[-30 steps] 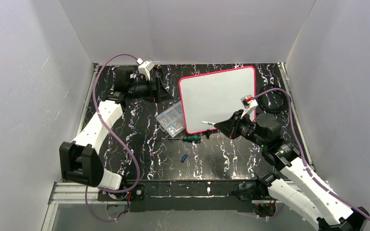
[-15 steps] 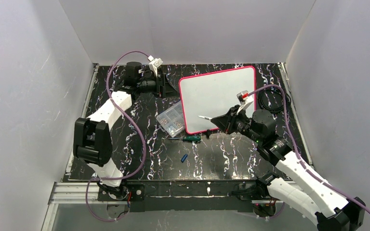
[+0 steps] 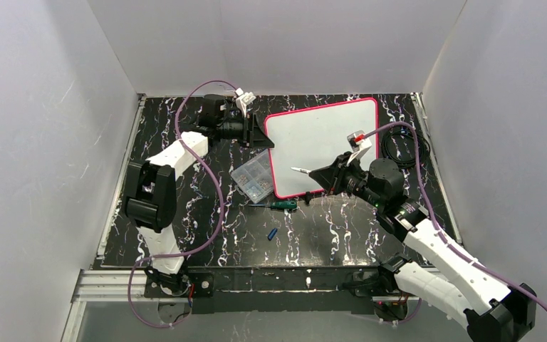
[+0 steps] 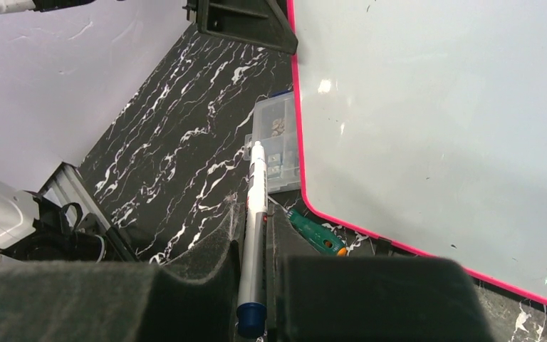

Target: Write a sentence on the whiteboard

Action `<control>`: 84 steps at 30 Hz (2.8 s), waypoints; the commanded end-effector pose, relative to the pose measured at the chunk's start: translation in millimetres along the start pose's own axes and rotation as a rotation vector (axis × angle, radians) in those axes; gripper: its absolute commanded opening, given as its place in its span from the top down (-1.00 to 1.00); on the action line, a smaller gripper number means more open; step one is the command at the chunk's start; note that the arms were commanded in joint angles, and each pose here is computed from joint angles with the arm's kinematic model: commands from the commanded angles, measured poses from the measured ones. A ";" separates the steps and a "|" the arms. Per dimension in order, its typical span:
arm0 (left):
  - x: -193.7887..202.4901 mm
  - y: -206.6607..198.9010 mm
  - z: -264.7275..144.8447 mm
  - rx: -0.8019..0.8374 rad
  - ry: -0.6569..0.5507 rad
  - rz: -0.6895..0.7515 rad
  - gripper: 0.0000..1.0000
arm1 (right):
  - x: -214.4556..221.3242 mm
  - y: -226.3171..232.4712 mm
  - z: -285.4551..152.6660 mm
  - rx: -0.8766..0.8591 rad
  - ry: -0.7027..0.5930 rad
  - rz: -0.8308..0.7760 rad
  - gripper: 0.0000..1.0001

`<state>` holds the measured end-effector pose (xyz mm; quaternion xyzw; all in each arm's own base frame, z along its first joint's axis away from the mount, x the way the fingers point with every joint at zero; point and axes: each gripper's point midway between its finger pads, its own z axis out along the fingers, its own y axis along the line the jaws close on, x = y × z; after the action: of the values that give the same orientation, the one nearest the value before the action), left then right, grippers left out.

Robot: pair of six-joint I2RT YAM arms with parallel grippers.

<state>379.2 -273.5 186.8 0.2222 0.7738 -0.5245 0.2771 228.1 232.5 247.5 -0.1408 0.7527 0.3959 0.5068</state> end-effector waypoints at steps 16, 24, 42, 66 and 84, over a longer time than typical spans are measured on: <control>17.0 -30.8 -14.0 0.031 0.012 0.219 1.00 | -86.7 12.9 25.9 0.005 -0.265 -0.130 0.97; 22.0 -36.5 -15.8 -0.003 0.030 0.267 1.00 | -90.5 13.9 52.9 0.043 -0.269 -0.163 0.97; 26.1 -41.8 -14.4 -0.013 0.049 0.290 1.00 | -92.5 19.0 78.5 0.048 -0.275 -0.209 0.97; 25.1 -47.7 -16.0 -0.010 0.048 0.297 1.00 | -73.4 -4.2 97.0 0.141 -0.217 -0.222 0.97; 23.3 -50.7 -17.4 -0.010 0.043 0.304 1.00 | -15.4 -26.5 83.6 0.188 -0.072 -0.194 0.97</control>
<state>346.2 -271.1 186.1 0.3194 0.7623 -0.4560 0.3301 307.0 283.7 244.1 -0.1587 0.7376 0.2968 0.5854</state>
